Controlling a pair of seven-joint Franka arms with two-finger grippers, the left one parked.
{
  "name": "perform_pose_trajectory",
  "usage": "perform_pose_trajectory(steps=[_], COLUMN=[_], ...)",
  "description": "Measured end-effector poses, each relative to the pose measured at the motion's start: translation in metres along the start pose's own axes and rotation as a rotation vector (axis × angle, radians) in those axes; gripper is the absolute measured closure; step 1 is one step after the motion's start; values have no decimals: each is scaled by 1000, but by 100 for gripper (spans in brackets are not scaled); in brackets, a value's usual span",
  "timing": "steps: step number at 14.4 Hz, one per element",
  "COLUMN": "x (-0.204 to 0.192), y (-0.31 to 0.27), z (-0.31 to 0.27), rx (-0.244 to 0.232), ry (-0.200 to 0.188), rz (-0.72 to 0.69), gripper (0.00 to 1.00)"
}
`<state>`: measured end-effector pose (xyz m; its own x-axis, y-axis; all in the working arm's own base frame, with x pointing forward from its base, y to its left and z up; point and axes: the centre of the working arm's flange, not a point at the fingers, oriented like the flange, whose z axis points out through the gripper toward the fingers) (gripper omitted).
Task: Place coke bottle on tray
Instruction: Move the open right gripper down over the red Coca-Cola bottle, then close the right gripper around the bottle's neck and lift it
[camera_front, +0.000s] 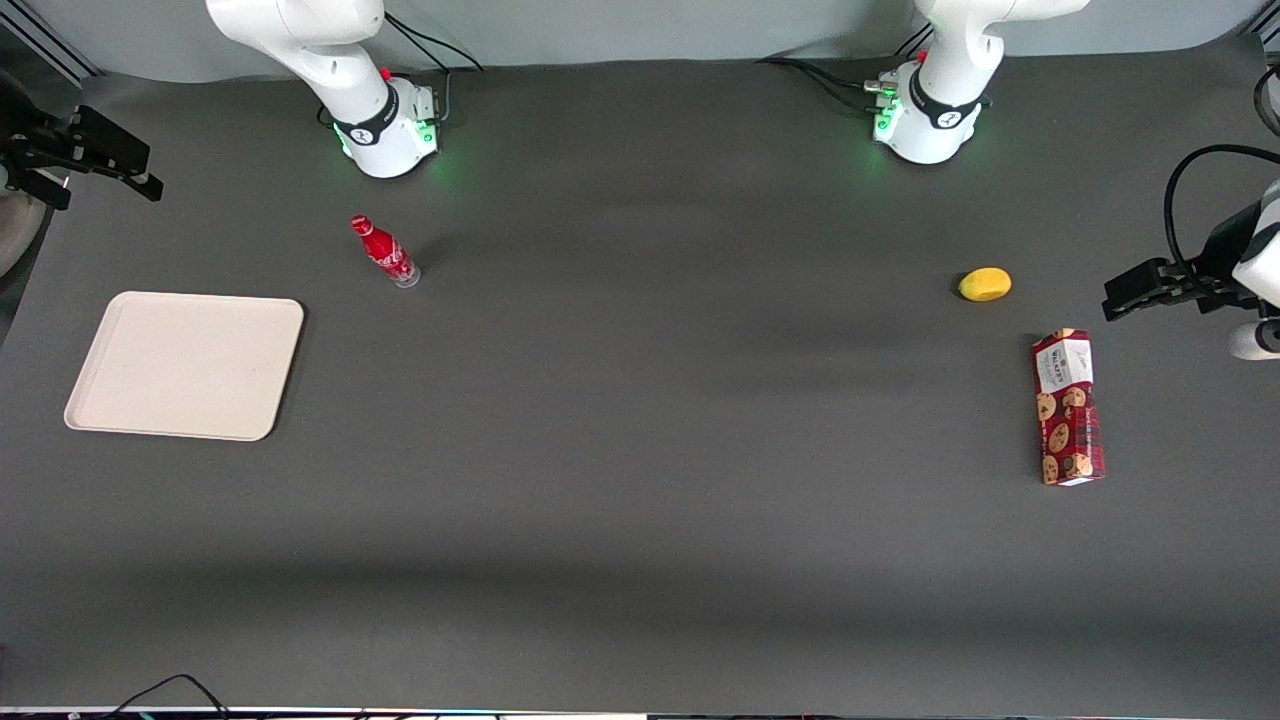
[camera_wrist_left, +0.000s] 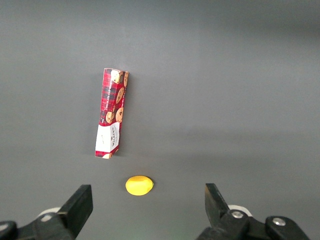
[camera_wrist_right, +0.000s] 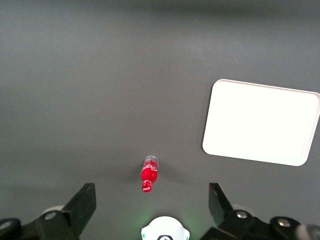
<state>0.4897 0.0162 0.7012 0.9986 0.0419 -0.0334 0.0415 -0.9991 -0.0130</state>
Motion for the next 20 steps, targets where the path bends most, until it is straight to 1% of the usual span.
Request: perform_pose_trajectory(steps=[3, 7, 8, 9, 10, 12, 15, 16, 18, 20], x=[-3, -14, -23, -36, -53, -88, -130, -137, -146, -154], y=[-3, -13, -24, -38, -51, -68, -74, -69, -59, -50], z=[-1, 10, 21, 36, 55, 96, 179, 211, 269, 315], rx=[-17, -23, -32, -40, -42, -34, -64, -68, -51, -32], ry=[-16, -82, -102, -109, -107, -87, -45, -29, 3, 15], rz=[-6, -21, -27, -20, -13, -8, 16, 25, 49, 73], gripper=[0, 0, 0, 0, 0, 0, 0, 0, 0, 0])
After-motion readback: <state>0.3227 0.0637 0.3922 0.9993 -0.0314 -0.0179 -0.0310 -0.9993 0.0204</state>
